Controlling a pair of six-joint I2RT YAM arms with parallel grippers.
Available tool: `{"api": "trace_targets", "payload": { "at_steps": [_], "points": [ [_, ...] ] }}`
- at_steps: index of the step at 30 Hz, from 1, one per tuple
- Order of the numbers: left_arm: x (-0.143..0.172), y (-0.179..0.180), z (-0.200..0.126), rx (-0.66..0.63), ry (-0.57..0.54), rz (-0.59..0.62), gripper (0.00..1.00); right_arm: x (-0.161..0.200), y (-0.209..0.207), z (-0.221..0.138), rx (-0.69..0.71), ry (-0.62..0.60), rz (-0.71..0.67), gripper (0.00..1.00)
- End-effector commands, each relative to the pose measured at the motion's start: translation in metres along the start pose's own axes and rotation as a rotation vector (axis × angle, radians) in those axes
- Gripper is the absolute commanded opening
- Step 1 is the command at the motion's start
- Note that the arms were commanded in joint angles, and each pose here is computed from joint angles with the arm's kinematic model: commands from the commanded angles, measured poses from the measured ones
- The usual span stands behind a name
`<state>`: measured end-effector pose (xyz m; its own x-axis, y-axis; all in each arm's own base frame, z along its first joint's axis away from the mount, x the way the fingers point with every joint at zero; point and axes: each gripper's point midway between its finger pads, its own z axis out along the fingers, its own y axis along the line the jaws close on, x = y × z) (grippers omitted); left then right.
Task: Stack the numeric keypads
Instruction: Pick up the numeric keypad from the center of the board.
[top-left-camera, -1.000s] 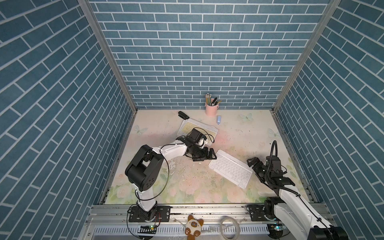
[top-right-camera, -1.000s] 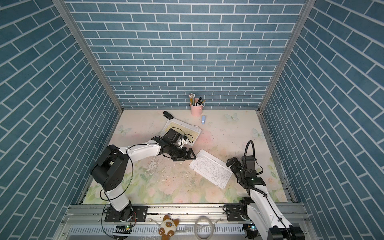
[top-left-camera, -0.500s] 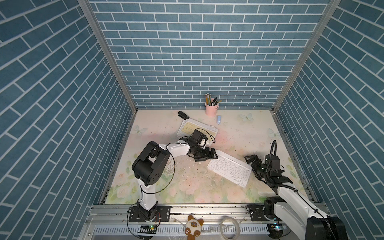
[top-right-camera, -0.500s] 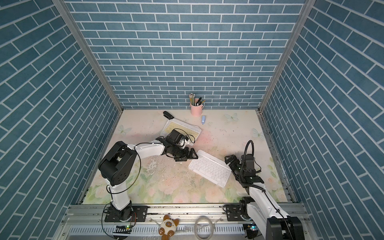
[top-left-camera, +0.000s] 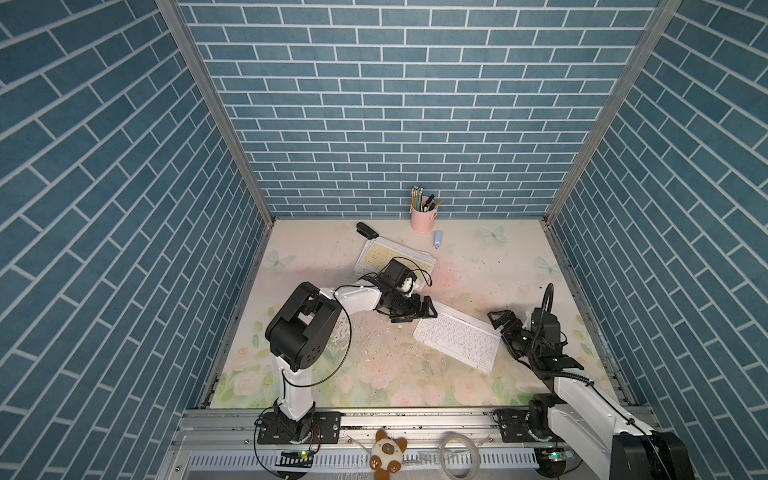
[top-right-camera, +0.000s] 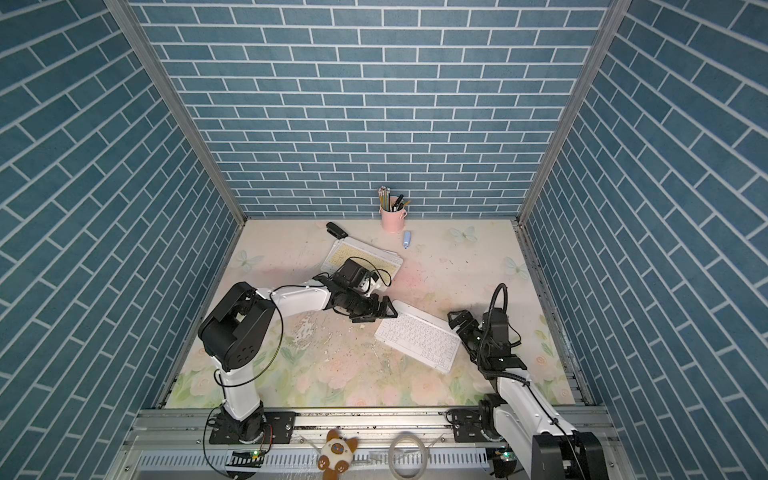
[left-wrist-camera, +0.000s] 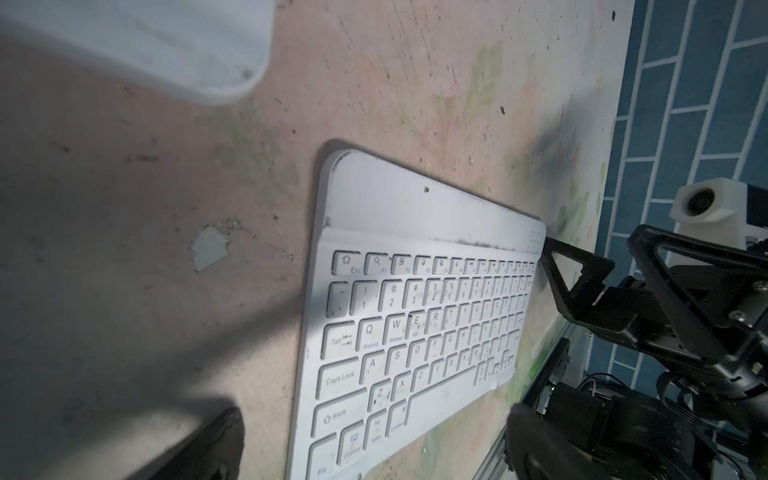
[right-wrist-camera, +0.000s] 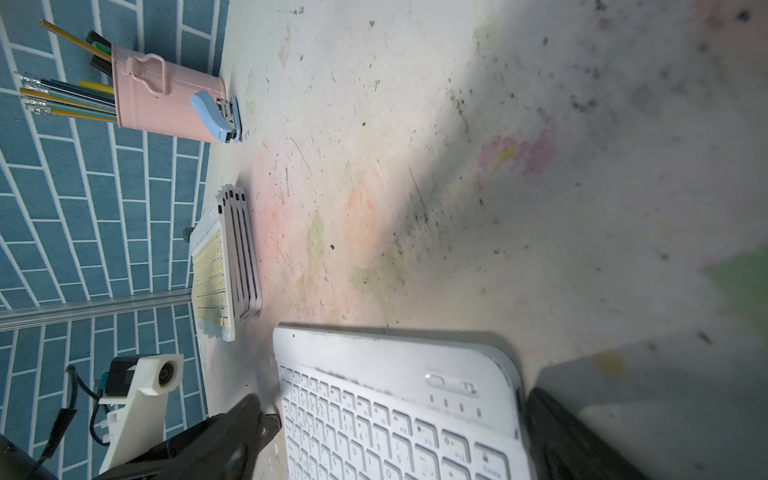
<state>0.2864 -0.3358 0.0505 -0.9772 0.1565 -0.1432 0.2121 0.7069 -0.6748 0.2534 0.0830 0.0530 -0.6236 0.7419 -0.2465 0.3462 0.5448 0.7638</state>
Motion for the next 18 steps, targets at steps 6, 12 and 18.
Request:
{"api": "trace_targets", "payload": {
  "at_steps": [6,12,18],
  "points": [
    [0.02,-0.001,0.007,-0.028,0.072,0.018,1.0,0.004,-0.017,0.007,0.07,0.023,-0.035,0.98],
    [0.026,0.002,0.008,-0.041,0.081,0.021,1.0,0.004,-0.017,0.011,0.069,0.033,-0.042,0.98],
    [0.024,0.005,0.014,-0.043,0.086,0.015,0.99,0.006,-0.015,0.01,0.056,0.041,-0.055,0.98]
  ]
}}
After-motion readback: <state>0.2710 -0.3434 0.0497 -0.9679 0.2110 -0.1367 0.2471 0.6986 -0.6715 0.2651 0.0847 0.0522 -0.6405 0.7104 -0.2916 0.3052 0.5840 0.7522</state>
